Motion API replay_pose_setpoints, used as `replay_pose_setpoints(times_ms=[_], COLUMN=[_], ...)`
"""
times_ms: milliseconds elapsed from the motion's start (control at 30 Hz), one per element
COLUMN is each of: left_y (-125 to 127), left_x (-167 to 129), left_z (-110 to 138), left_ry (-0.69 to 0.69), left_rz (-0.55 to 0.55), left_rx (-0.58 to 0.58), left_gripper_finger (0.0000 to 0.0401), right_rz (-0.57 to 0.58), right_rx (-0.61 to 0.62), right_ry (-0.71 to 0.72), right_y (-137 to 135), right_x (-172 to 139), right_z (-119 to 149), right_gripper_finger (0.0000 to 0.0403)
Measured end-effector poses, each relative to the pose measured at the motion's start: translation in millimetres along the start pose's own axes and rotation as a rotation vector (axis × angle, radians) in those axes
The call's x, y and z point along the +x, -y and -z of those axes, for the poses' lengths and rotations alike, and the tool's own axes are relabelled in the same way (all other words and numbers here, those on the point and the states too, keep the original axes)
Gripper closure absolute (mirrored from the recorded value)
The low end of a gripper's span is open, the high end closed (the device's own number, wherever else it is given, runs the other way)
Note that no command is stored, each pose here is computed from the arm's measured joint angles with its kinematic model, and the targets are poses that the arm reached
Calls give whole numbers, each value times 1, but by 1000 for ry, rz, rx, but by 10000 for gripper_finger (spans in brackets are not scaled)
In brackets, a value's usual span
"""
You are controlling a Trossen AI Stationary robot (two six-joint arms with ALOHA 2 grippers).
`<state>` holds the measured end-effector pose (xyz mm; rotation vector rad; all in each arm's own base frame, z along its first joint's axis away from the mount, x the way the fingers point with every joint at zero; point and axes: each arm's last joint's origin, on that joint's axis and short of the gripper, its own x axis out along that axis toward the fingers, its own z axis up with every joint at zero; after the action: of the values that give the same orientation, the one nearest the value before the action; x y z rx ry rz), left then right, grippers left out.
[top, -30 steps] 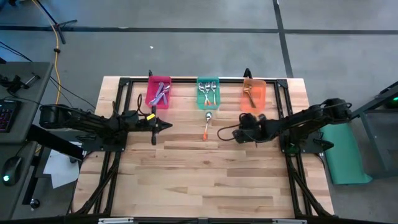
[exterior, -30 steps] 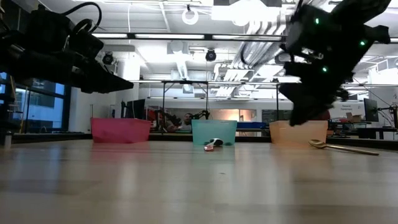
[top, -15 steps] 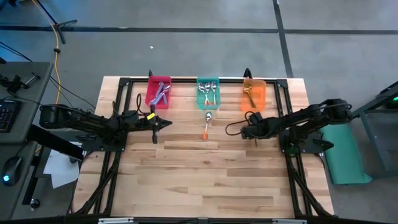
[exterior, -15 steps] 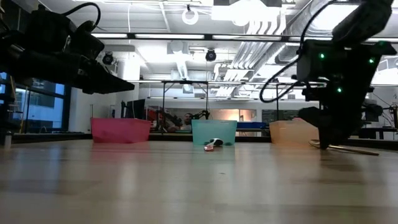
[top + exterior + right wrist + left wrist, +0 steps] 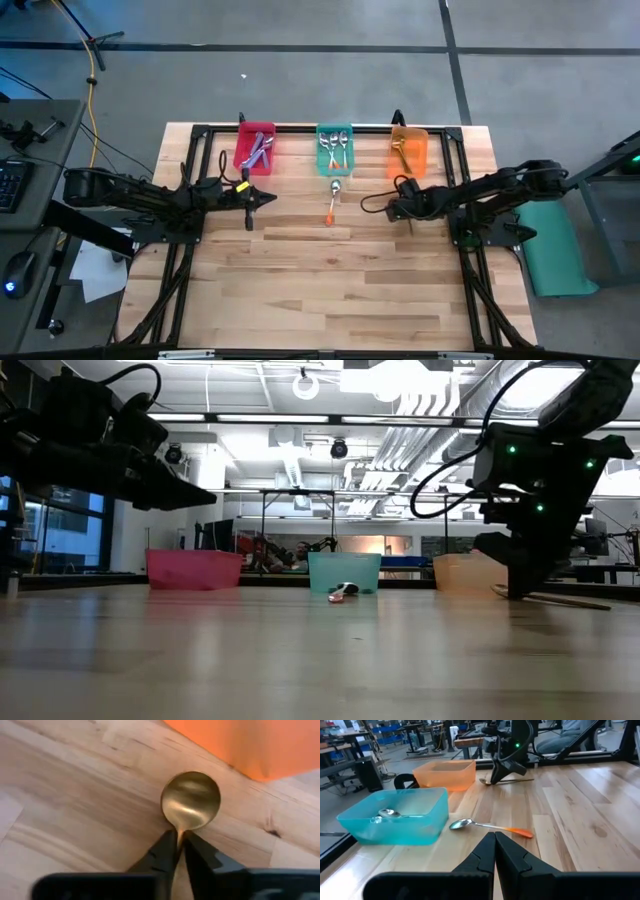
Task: Sort silverware by color (type)
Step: Put the gold spoon into the orange bin
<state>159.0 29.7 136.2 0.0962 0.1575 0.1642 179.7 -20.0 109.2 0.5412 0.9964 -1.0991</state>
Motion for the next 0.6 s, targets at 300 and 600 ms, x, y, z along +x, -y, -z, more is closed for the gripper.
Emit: replay_pose_setpoints(times_ms=[300,600], left_y=[-1,-2], left_x=[0,-4], left_z=[0,-7], left_ry=[1,45], left_rz=[-9,-47], left_rx=[27,33], left_gripper_finger=[400,400], right_rz=[-49,-155], right_rx=[-99,-228], right_ry=[-16,53], right_y=[-12,-37], right_x=[-9,-34], right_z=[-10,-37], right_gripper_finger=[393,401])
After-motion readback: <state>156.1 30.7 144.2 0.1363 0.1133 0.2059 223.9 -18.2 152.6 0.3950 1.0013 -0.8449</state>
